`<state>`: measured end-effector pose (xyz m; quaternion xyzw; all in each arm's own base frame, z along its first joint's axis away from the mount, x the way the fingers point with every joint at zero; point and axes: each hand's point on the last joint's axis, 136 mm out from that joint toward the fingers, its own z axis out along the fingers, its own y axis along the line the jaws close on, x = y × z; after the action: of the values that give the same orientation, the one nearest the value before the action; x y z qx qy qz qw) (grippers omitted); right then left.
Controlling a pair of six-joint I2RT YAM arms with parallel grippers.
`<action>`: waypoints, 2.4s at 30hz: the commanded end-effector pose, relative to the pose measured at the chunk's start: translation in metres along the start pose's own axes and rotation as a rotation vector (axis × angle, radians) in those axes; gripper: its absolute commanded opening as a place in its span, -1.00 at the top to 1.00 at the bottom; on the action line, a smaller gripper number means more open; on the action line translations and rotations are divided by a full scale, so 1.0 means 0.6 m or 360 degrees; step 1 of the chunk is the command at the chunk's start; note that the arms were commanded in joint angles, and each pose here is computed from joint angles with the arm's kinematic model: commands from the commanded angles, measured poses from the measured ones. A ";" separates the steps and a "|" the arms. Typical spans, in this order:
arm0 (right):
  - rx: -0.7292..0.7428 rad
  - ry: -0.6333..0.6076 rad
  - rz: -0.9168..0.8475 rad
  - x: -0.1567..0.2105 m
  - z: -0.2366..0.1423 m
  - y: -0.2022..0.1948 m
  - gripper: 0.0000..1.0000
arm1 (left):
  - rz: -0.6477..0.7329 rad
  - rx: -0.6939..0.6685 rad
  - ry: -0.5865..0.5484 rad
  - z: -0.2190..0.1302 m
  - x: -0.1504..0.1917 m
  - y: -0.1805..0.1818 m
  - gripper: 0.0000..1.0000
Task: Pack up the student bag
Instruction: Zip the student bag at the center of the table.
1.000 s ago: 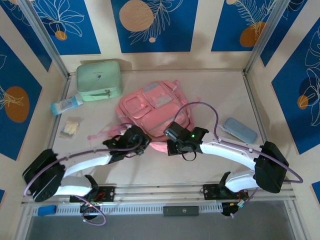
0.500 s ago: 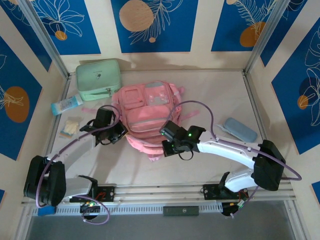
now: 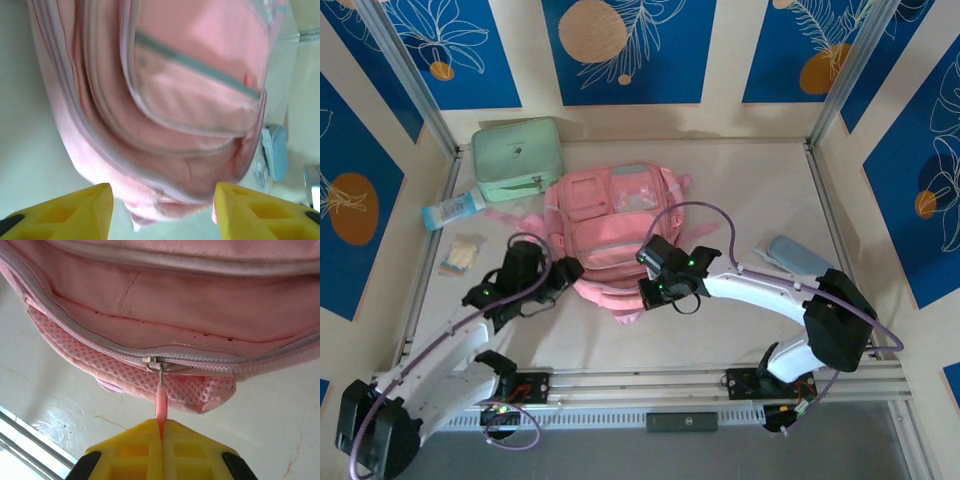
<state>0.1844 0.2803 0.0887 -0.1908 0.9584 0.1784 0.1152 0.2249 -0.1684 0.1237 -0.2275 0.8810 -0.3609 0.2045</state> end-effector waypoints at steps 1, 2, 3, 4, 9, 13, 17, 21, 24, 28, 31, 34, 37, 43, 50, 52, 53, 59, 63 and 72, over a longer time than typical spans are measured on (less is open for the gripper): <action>-0.0095 0.0007 -0.0075 -0.004 0.009 0.016 0.94 | -0.0243 0.0011 -0.0114 0.016 0.009 0.002 -0.12; -0.0123 0.0003 -0.0093 -0.005 0.014 0.021 0.93 | -0.0255 -0.0008 -0.0135 0.018 0.014 -0.001 -0.12; -0.0143 0.0002 -0.0103 -0.007 0.018 0.024 0.91 | -0.0251 -0.0020 -0.0147 0.022 0.017 -0.006 -0.12; -0.0154 -0.0003 -0.0113 -0.009 0.021 0.027 0.89 | -0.0247 -0.0041 -0.0158 0.026 0.019 -0.011 -0.12; -0.0117 -0.0035 -0.0130 -0.022 0.030 0.021 0.77 | -0.0325 -0.0055 -0.0194 0.058 0.022 -0.021 -0.08; -0.0132 -0.0006 -0.0144 -0.021 0.038 0.025 0.74 | -0.0359 -0.0123 -0.0213 0.076 0.021 -0.013 -0.03; -0.0120 -0.0016 -0.0160 -0.024 0.044 0.028 0.65 | -0.0400 -0.0163 -0.0238 0.089 0.020 -0.006 -0.01; -0.0086 -0.0027 -0.0158 -0.030 0.045 0.026 0.57 | -0.0422 -0.0214 -0.0263 0.096 0.018 0.010 0.16; -0.0068 -0.0049 -0.0145 -0.039 0.052 0.024 0.49 | -0.0428 -0.0216 -0.0263 0.101 0.019 0.014 0.30; -0.0015 -0.0065 -0.0175 -0.050 0.060 0.028 0.51 | -0.0418 -0.0210 -0.0237 0.106 0.024 0.011 0.51; 0.0000 -0.0063 -0.0197 -0.051 0.060 0.030 0.63 | -0.0416 -0.0234 -0.0246 0.106 0.024 0.020 0.71; 0.0049 -0.0054 -0.0195 -0.047 0.051 0.023 0.78 | -0.0400 -0.0236 -0.0273 0.100 0.021 0.024 0.91; 0.0207 -0.0014 -0.0149 -0.034 0.038 -0.001 0.97 | -0.0351 -0.0279 -0.0300 0.088 0.014 0.034 1.00; 0.0477 0.0120 0.0126 0.029 0.002 -0.088 1.00 | -0.0189 -0.0414 -0.0336 0.037 -0.026 0.076 1.00; 0.0707 0.0144 0.0203 0.051 -0.034 -0.176 1.00 | 0.0026 -0.0392 -0.0215 0.018 -0.093 0.064 1.00; 0.0590 0.0103 0.0048 0.039 -0.030 -0.126 1.00 | 0.0081 -0.0390 -0.0181 0.025 -0.118 0.054 1.00; 0.0495 0.0087 -0.0016 0.034 -0.025 -0.095 1.00 | 0.0091 -0.0374 -0.0171 0.029 -0.128 0.046 1.00; 0.0087 0.0026 0.0035 -0.004 -0.004 0.022 1.00 | 0.0241 -0.0260 -0.0186 0.024 -0.156 -0.003 0.32; 0.0115 0.0008 0.0062 -0.017 0.009 0.020 1.00 | 0.0152 -0.0241 -0.0134 -0.002 -0.117 0.010 -0.02; 0.0161 0.0015 0.0088 -0.007 0.022 0.004 1.00 | -0.0238 -0.0105 -0.0153 -0.016 0.011 0.020 -0.24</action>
<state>0.1898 0.2858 0.0800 -0.1682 0.9712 0.1233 0.1156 0.2215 -0.1564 0.1304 -0.2454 0.8808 -0.3328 0.2309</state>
